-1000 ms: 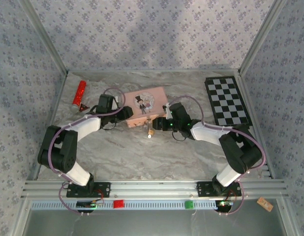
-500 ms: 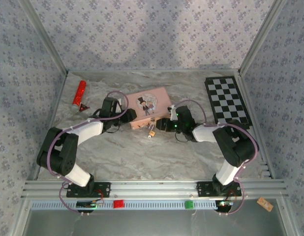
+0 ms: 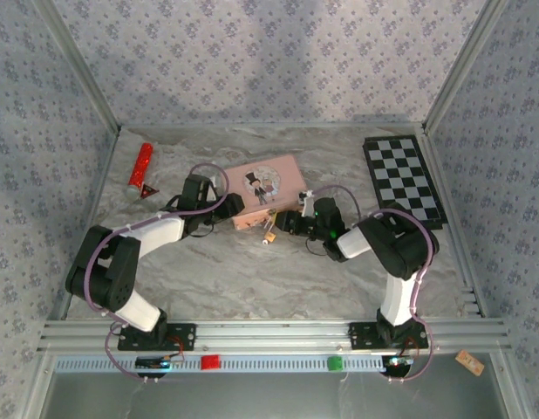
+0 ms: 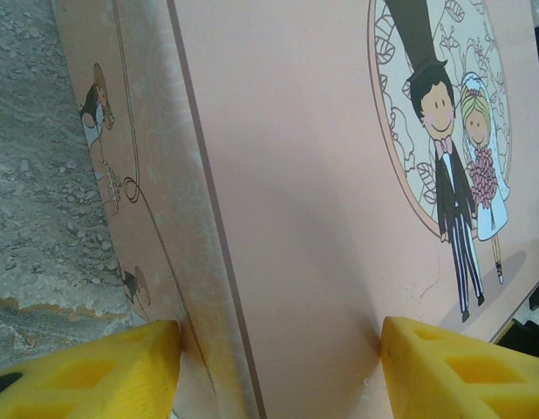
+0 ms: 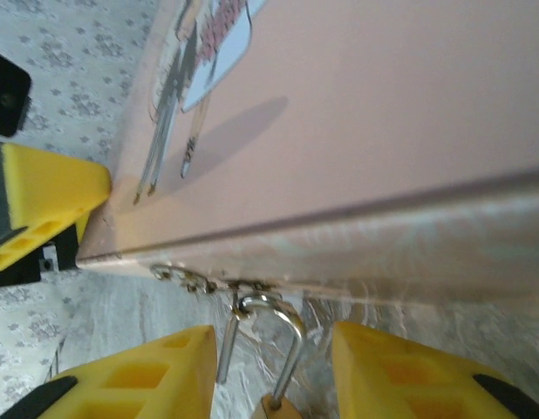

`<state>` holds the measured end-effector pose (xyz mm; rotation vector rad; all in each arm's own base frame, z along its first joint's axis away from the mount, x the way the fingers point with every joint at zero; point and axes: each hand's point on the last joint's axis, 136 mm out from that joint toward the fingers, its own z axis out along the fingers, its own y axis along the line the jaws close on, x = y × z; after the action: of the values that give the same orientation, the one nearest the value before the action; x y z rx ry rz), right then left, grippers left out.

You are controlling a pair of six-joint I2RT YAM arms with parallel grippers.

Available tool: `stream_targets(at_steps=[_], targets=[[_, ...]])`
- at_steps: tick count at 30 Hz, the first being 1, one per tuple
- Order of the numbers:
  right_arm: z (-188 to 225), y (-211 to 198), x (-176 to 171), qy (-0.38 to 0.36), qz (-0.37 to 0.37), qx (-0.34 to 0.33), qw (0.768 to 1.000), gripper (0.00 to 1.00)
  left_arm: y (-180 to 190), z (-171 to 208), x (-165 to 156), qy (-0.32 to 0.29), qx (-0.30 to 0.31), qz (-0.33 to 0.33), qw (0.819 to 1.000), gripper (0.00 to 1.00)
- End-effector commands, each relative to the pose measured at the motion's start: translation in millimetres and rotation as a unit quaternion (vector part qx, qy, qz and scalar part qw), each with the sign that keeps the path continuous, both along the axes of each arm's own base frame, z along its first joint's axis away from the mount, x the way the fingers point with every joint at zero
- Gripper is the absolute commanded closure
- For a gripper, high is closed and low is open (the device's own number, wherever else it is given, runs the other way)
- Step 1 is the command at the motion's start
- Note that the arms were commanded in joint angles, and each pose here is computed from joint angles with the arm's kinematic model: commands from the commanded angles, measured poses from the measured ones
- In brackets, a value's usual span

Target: Unlock the padlock with the key

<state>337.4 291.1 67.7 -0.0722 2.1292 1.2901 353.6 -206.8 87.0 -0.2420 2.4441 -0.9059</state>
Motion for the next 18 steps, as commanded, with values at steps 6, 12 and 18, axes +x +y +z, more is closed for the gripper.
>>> stream_targets(at_steps=[6,12,18], targets=[[-21.2,2.8,-5.9,0.044,0.0,0.017,0.999,0.67,3.6,-35.1,-32.6,0.068,0.024,-0.01,0.997,0.38],[-23.9,-0.1,-9.7,0.045,-0.002,0.011,0.999,0.72,5.1,-34.9,-33.3,0.067,0.023,-0.006,0.997,0.39],[-27.8,-1.3,-12.4,0.05,-0.003,0.003,0.999,0.72,8.4,-34.2,-33.8,0.066,0.029,0.002,0.997,0.38]])
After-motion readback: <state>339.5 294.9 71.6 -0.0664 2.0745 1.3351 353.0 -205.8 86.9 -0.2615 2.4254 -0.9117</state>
